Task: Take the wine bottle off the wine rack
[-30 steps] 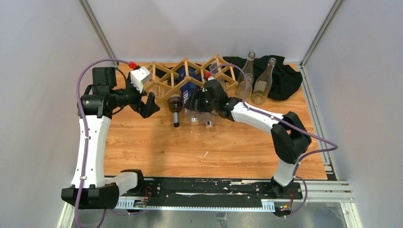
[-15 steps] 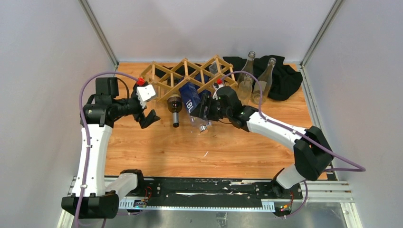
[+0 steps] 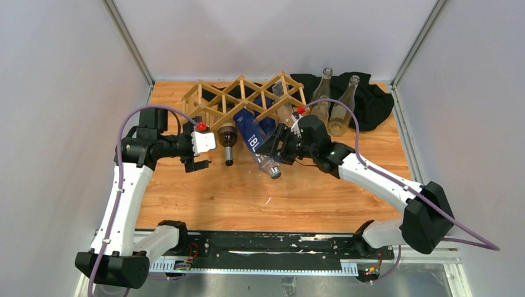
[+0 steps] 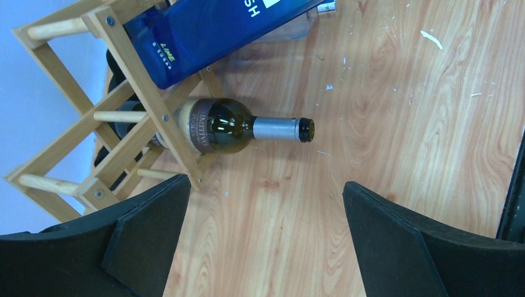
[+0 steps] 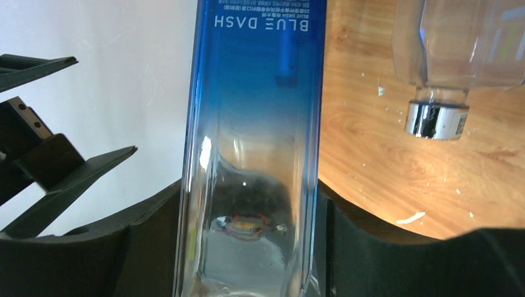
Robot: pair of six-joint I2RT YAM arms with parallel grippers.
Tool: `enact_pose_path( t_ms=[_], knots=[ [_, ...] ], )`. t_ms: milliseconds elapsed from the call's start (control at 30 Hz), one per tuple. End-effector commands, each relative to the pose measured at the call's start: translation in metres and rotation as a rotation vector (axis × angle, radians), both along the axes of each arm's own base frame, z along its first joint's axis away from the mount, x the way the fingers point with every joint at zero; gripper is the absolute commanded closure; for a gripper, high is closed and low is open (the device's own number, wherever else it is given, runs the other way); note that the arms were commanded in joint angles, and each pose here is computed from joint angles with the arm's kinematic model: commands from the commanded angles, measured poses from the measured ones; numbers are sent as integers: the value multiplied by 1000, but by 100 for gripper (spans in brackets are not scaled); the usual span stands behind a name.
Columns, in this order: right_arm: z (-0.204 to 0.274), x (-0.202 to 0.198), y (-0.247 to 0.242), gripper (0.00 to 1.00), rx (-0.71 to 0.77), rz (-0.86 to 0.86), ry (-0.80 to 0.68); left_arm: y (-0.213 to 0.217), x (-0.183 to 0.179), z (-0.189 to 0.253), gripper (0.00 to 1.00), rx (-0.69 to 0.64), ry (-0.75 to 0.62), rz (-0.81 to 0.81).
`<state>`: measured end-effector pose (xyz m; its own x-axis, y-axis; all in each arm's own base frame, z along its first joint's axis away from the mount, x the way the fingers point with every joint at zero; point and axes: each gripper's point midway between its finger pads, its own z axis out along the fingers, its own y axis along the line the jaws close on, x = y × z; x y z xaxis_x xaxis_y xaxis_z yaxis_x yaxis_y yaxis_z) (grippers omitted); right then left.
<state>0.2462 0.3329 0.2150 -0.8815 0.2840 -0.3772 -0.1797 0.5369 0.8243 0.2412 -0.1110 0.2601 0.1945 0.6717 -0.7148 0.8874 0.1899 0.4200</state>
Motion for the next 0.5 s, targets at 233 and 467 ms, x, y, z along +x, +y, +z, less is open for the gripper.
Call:
enact_pose_path(
  t_ms=[233,467],
  knots=[
    [70,-25,-10,100,215,98,-49,-16,-1,0,0,105,-129,-168],
    [90,-33,-20,100,245,115,-78,-45,-8,-10,0,155,-128,-293]
  ],
)
